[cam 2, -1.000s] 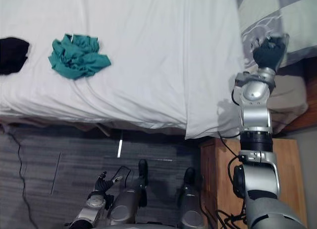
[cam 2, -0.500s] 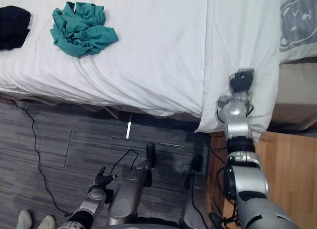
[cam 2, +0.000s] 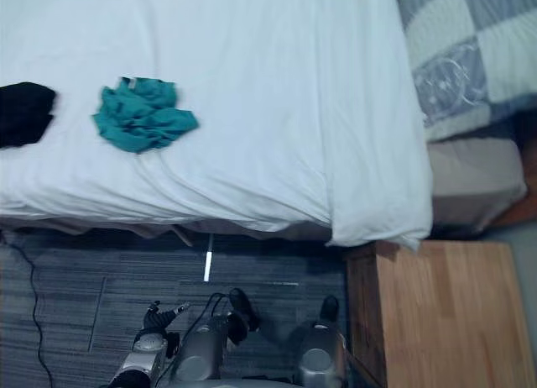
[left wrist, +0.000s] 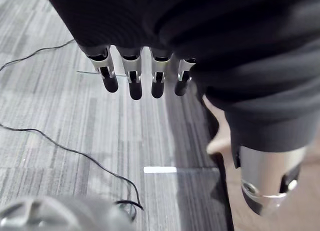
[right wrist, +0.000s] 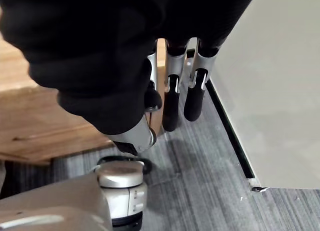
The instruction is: Tidy the bed and pick cloth on bed and put in laundry
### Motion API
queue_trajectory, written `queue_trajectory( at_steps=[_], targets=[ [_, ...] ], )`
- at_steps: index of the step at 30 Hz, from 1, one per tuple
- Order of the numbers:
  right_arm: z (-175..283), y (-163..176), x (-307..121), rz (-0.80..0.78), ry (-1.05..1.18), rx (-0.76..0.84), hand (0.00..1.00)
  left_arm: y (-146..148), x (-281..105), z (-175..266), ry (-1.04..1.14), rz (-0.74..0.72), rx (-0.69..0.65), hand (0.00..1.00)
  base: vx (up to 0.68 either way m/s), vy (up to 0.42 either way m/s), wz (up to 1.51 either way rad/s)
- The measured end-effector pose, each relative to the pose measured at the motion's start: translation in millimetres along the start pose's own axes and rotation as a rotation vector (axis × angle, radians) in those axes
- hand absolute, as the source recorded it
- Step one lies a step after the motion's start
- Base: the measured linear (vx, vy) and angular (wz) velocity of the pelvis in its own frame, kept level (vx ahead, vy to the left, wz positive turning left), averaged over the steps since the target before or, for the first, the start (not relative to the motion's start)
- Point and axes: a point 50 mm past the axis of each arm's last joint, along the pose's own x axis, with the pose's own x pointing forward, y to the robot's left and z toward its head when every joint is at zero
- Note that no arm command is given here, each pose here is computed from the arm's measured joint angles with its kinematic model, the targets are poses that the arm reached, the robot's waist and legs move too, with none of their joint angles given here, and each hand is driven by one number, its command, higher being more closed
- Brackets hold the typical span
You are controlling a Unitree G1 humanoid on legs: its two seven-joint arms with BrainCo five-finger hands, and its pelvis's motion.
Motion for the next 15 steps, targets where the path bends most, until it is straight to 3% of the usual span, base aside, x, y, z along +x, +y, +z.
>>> queue_trajectory(
  at_steps=[4, 8, 11, 15],
  targets=[
    [12, -10, 4, -0.018, -0.049, -0.018, 0.00, 8, -9, -48, 0.134, 0.009, 0.051, 0.00, 0.06, 0.411, 0.37],
    [8, 0, 4, 0.001, -0.002, 0.036, 0.00, 31, -5, -58, 0.162, 0.058, 0.107, 0.00, 0.15, 0.527, 0.19],
    [12, 6, 3, 0.023, -0.004, 0.048, 0.00, 24, -8, -64, 0.176, 0.027, 0.124, 0.00, 0.17, 0.401, -0.21],
    [19, 15, -1, 0.061, -0.068, 0.026, 0.00, 7, -5, -43, 0.115, -0.057, 0.184, 0.00, 0.12, 0.123, 0.05]
  ],
)
